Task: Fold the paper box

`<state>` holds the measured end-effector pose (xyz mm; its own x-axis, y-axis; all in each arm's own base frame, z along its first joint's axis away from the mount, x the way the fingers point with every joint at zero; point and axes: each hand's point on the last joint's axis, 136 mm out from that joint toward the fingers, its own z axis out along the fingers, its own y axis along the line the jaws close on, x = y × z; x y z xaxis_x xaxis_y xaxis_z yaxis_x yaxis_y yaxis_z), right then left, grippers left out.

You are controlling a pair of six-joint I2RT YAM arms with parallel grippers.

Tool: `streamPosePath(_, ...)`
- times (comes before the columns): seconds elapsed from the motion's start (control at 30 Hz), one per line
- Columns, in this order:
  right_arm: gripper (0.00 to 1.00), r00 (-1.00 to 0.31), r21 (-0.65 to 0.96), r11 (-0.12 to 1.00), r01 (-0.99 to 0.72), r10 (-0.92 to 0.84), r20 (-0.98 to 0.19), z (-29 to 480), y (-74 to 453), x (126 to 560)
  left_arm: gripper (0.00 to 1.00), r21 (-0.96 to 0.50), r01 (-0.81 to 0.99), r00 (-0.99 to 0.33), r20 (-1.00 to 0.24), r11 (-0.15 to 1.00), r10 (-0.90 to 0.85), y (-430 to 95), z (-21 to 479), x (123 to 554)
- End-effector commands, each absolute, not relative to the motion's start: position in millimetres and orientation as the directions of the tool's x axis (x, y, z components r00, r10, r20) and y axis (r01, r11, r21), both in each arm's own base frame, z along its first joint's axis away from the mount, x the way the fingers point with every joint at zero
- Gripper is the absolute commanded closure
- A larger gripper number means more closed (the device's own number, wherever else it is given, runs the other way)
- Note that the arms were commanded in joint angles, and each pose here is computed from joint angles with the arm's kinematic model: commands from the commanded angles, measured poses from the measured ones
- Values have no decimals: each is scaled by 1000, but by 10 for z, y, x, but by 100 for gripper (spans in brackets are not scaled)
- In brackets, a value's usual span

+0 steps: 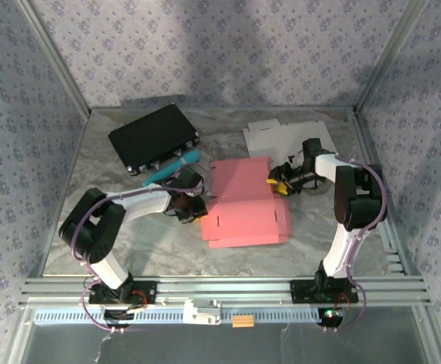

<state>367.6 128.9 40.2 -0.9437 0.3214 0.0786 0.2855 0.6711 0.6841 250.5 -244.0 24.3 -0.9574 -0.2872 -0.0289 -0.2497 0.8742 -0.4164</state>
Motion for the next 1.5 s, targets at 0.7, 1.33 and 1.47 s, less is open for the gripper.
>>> streamPosePath(0.7, 46, -940, 706, 643, 295, 326, 96, 332, 1291, 3609, 84, -339, -215, -969, -40, 916, -243, -2361, 188, 2445)
streamPosePath(1.33, 87, -932, 745, 613, 265, 361, 35, 684, 1360, 3668, 84, -322, -192, -974, -54, 927, -220, -2396, 212, 2475)
streamPosePath(1.47, 96, -922, 738, 618, 271, 387, 14, 788, 1327, 3699, 82, -309, -179, -974, -79, 934, -212, -2384, 290, 2503)
